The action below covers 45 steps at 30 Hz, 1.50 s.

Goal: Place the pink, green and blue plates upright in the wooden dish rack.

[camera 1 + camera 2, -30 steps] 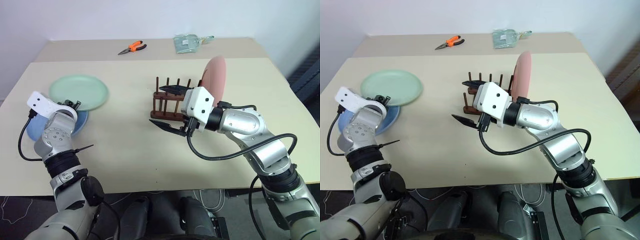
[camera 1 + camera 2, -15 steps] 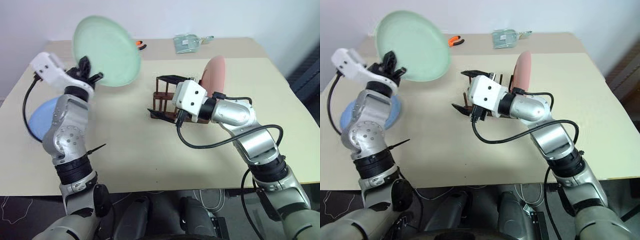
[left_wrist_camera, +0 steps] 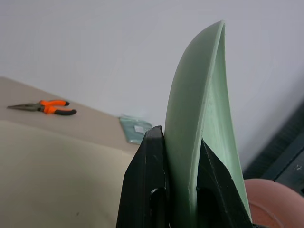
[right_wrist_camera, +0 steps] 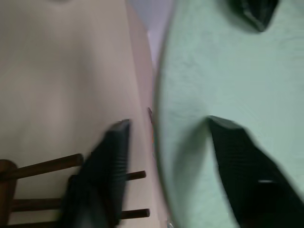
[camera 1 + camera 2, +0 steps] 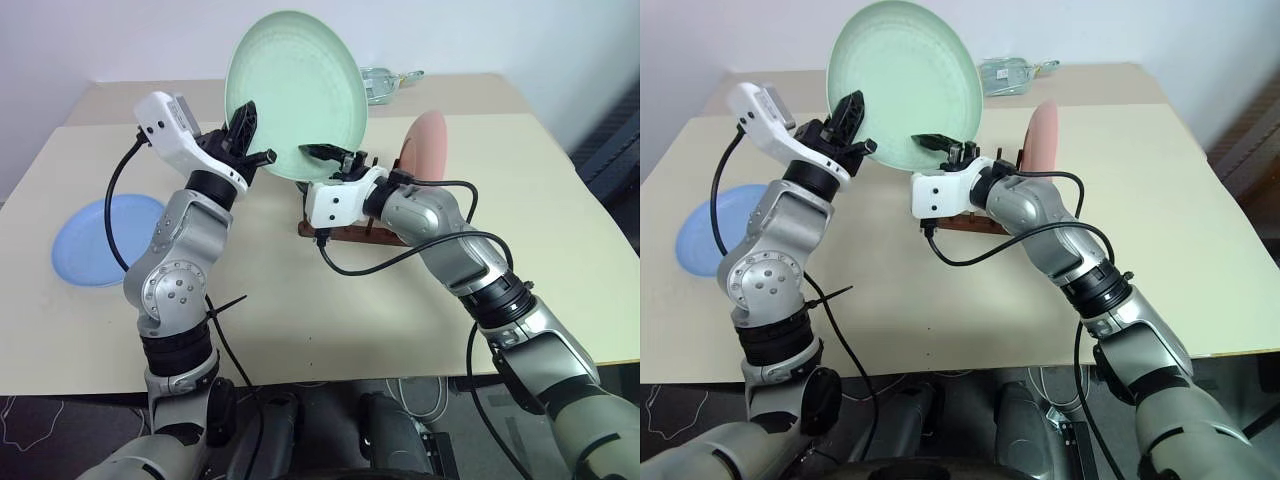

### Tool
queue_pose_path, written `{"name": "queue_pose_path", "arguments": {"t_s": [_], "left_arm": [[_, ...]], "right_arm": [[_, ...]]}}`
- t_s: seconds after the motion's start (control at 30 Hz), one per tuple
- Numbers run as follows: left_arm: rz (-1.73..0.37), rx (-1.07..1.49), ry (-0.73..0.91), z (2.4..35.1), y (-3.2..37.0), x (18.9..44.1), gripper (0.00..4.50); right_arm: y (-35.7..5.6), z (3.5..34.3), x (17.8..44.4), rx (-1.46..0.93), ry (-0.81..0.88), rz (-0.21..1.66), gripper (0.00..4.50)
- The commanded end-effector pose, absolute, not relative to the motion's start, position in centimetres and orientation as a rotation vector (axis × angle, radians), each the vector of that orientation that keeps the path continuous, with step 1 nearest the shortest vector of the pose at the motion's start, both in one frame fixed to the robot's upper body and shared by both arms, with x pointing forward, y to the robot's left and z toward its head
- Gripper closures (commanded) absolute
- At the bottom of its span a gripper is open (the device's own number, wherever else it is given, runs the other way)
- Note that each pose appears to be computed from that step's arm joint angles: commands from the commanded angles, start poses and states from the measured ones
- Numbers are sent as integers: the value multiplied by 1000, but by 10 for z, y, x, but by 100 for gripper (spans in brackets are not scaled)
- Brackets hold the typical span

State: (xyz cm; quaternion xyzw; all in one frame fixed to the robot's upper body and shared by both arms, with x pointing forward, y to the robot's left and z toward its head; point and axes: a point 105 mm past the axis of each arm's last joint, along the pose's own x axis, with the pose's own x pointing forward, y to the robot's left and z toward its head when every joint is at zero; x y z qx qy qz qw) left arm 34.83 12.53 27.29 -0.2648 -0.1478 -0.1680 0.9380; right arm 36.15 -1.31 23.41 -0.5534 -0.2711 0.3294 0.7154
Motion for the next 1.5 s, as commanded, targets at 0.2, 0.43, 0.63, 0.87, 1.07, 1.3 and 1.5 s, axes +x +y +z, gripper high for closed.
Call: {"name": "queue_pose_path", "arguments": {"t_s": [0.2, 0.43, 0.63, 0.87, 1.07, 1.3, 1.5], "left_arm": [[-373, -552, -453, 304, 130, 334, 124], [-5, -81, -670, 327, 207, 334, 4], [-175, 294, -469, 251, 198, 337, 4], [-597, 212, -192, 161, 147, 301, 4], [-770, 145, -132, 150, 115, 284, 4], [-793, 141, -149, 154, 105, 286, 4], [-808, 147, -151, 152, 102, 284, 4]], "right_arm": [[-15, 250, 359, -1254, -663, 669, 450], [-38, 274, 356, -976, -656, 582, 450], [-65, 317, 320, -250, -649, 693, 450], [-74, 306, 301, 203, -450, 681, 450], [-75, 285, 300, 290, -315, 653, 450], [-73, 274, 301, 301, -253, 646, 450], [-73, 258, 311, 273, -166, 619, 450]]}}
